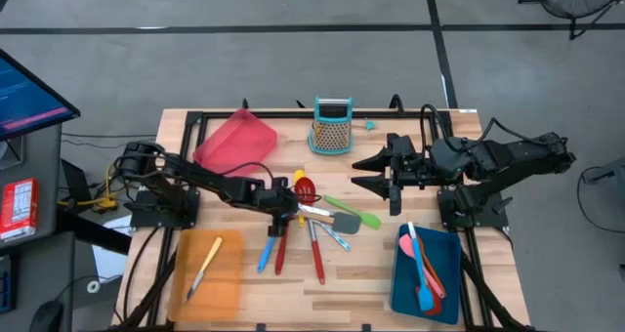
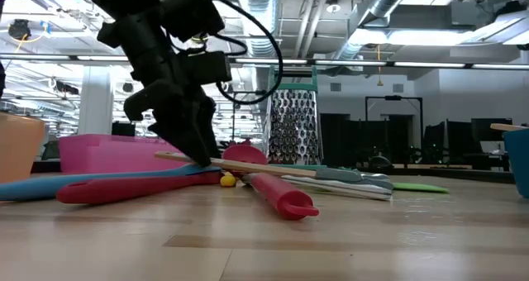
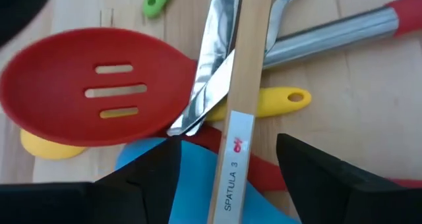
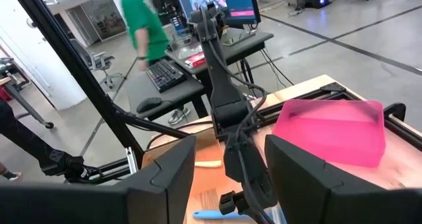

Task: Pick & Place Kitchen Items
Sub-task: Put the gray spatula into the blue bin

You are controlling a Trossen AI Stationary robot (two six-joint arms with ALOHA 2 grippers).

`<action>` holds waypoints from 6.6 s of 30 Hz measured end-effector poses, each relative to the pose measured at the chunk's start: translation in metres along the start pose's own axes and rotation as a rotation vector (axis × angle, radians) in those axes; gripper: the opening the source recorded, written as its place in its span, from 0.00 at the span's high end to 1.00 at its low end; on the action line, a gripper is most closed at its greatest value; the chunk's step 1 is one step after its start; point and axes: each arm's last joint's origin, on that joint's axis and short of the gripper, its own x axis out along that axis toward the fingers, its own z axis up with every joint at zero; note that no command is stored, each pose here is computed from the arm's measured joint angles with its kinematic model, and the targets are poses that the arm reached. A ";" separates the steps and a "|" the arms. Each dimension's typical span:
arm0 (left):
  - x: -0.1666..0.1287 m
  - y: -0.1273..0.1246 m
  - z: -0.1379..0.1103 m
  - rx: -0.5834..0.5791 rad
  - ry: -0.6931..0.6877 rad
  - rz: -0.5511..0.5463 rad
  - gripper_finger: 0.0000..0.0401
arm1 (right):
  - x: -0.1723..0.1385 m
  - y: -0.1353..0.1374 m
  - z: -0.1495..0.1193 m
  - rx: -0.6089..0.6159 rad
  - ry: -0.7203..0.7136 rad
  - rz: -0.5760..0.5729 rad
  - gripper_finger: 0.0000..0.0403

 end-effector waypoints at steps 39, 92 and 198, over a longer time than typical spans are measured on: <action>-0.039 0.006 0.011 -0.073 -0.106 -0.010 0.95 | 0.000 0.000 0.000 0.001 -0.001 0.003 0.55; -0.257 0.047 0.031 -0.407 -1.262 -0.381 0.95 | 0.124 -0.011 0.055 -0.174 -0.406 -0.054 0.33; -0.305 0.057 -0.014 -0.389 -1.350 -0.199 0.63 | -0.044 0.062 -0.102 0.817 0.753 -0.909 0.85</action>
